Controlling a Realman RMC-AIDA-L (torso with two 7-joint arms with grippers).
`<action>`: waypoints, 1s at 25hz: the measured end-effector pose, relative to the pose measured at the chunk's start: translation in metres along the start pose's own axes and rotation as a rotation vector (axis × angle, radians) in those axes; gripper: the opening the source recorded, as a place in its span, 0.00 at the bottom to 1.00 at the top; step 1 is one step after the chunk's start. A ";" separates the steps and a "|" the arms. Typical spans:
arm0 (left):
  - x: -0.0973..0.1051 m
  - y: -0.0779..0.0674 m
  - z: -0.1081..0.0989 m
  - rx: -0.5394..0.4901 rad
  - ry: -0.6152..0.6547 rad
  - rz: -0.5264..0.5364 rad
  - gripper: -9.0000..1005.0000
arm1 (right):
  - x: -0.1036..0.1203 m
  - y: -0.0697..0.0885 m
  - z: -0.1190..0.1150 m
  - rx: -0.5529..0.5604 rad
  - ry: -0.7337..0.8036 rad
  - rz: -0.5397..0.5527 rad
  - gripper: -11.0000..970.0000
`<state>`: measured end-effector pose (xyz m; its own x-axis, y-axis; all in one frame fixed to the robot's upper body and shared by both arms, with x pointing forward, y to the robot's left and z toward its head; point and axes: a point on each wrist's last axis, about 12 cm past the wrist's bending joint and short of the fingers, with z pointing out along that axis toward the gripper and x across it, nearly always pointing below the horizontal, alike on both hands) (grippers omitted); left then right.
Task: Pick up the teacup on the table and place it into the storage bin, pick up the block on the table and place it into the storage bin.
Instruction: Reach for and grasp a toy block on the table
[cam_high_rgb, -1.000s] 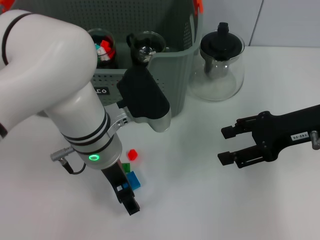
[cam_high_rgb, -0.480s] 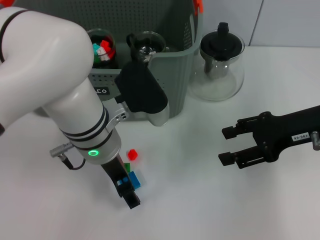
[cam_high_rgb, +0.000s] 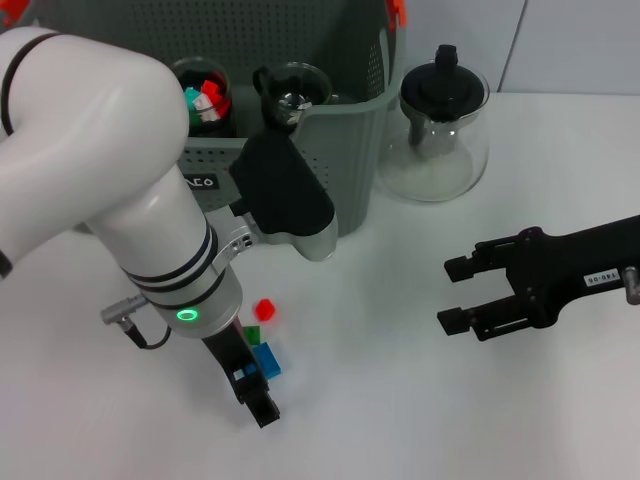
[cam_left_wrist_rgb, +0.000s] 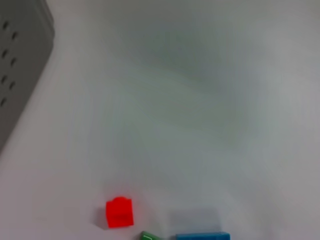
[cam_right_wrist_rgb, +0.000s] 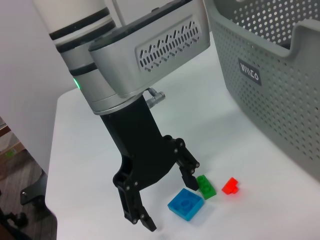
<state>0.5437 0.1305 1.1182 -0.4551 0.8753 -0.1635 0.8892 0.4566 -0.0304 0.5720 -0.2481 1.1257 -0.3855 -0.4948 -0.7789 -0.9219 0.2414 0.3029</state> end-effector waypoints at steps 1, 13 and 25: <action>0.000 0.000 0.000 0.001 0.002 0.000 0.93 | 0.000 0.000 0.000 -0.001 0.000 0.000 0.85; -0.005 -0.007 -0.002 0.022 -0.011 0.009 0.93 | 0.000 0.000 0.001 -0.002 -0.001 0.000 0.85; -0.006 -0.004 0.000 0.000 -0.017 0.006 0.90 | 0.001 0.001 0.001 -0.003 -0.001 -0.001 0.85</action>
<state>0.5426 0.1237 1.1194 -0.4485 0.8755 -0.1800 0.8921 0.4509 -0.0293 0.5711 -0.2475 1.1249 -0.3849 -0.4937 -0.7798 -0.9223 0.2384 0.3043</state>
